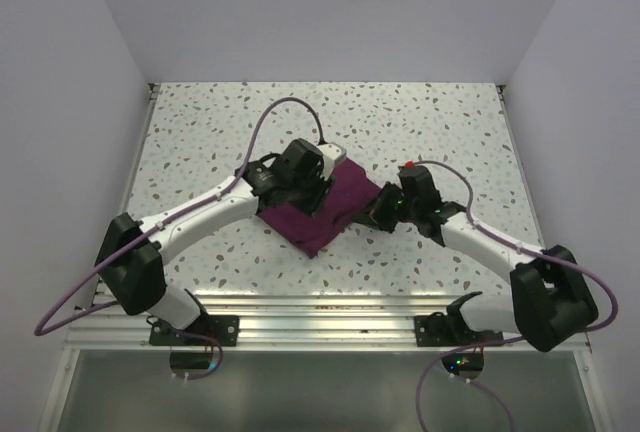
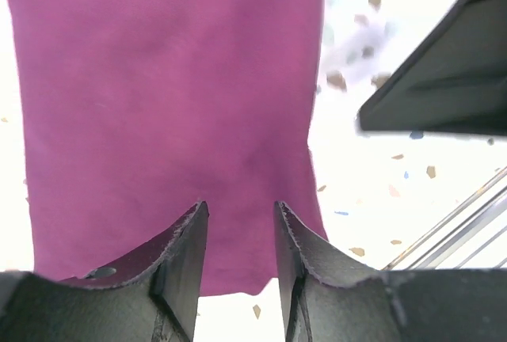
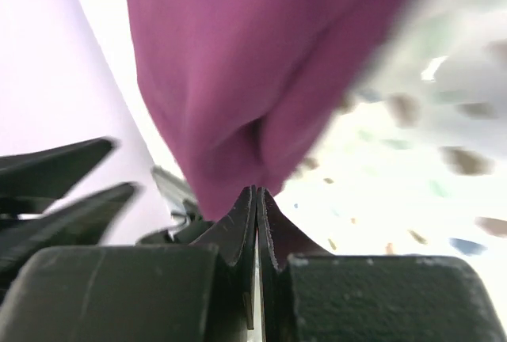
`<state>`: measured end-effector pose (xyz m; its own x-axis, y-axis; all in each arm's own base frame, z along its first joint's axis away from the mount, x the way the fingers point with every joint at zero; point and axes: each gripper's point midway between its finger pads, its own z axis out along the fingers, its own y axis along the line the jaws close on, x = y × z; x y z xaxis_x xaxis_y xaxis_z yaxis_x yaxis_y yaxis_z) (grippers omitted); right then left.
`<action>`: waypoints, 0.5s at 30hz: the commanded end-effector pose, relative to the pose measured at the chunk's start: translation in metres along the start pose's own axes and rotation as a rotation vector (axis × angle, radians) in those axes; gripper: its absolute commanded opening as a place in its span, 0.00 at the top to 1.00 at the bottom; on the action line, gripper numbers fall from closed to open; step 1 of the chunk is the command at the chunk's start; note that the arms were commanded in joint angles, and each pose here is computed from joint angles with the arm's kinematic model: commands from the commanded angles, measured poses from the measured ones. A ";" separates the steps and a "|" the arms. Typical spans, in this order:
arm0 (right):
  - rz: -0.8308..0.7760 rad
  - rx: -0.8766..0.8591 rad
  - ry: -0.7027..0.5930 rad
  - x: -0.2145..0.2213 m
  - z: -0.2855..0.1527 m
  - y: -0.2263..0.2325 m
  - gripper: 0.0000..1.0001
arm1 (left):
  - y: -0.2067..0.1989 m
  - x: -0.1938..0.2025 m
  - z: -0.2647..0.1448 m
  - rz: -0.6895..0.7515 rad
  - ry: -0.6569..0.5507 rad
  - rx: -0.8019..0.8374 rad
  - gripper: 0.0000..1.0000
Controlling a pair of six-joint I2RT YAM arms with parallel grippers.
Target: Prepare the surgical pack
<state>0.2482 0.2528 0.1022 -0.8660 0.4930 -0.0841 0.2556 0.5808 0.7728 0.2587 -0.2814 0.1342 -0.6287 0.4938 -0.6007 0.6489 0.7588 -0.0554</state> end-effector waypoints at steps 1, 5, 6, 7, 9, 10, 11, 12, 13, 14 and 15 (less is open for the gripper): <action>0.022 0.063 -0.008 -0.009 -0.021 -0.032 1.00 | -0.003 -0.042 -0.024 -0.074 -0.156 0.098 0.57; -0.078 -0.026 -0.001 -0.026 -0.025 -0.005 1.00 | -0.012 -0.048 -0.017 -0.081 -0.166 0.163 0.64; -0.098 -0.052 0.005 -0.030 -0.023 0.005 1.00 | -0.015 -0.048 -0.014 -0.087 -0.161 0.177 0.66; -0.113 -0.070 0.010 -0.037 -0.018 0.016 1.00 | -0.019 -0.043 -0.008 -0.088 -0.141 0.201 0.68; -0.146 -0.135 0.012 -0.046 -0.018 0.042 1.00 | -0.022 -0.042 0.000 -0.097 -0.142 0.220 0.75; -0.151 -0.142 0.008 -0.049 -0.017 0.048 1.00 | -0.024 -0.042 0.002 -0.099 -0.140 0.230 0.77; -0.153 -0.148 0.011 -0.052 -0.014 0.052 1.00 | -0.024 -0.041 0.004 -0.101 -0.135 0.232 0.79; -0.168 -0.179 -0.003 -0.059 -0.016 0.066 1.00 | -0.024 -0.036 0.009 -0.104 -0.121 0.234 0.80; -0.168 -0.193 -0.004 -0.062 -0.015 0.072 1.00 | -0.026 -0.035 0.011 -0.105 -0.116 0.244 0.80; -0.153 -0.208 -0.002 -0.064 -0.012 0.078 1.00 | -0.027 -0.034 0.014 -0.106 -0.117 0.247 0.80; -0.150 -0.223 0.011 -0.066 -0.007 0.083 1.00 | -0.027 -0.030 0.017 -0.108 -0.108 0.251 0.81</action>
<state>0.3067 0.2469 0.1455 -0.8854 0.4370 -0.1584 0.1255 0.5528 0.8238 0.2681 -0.3123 0.1420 -0.6589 0.3824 -0.6477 0.6641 0.7001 -0.2622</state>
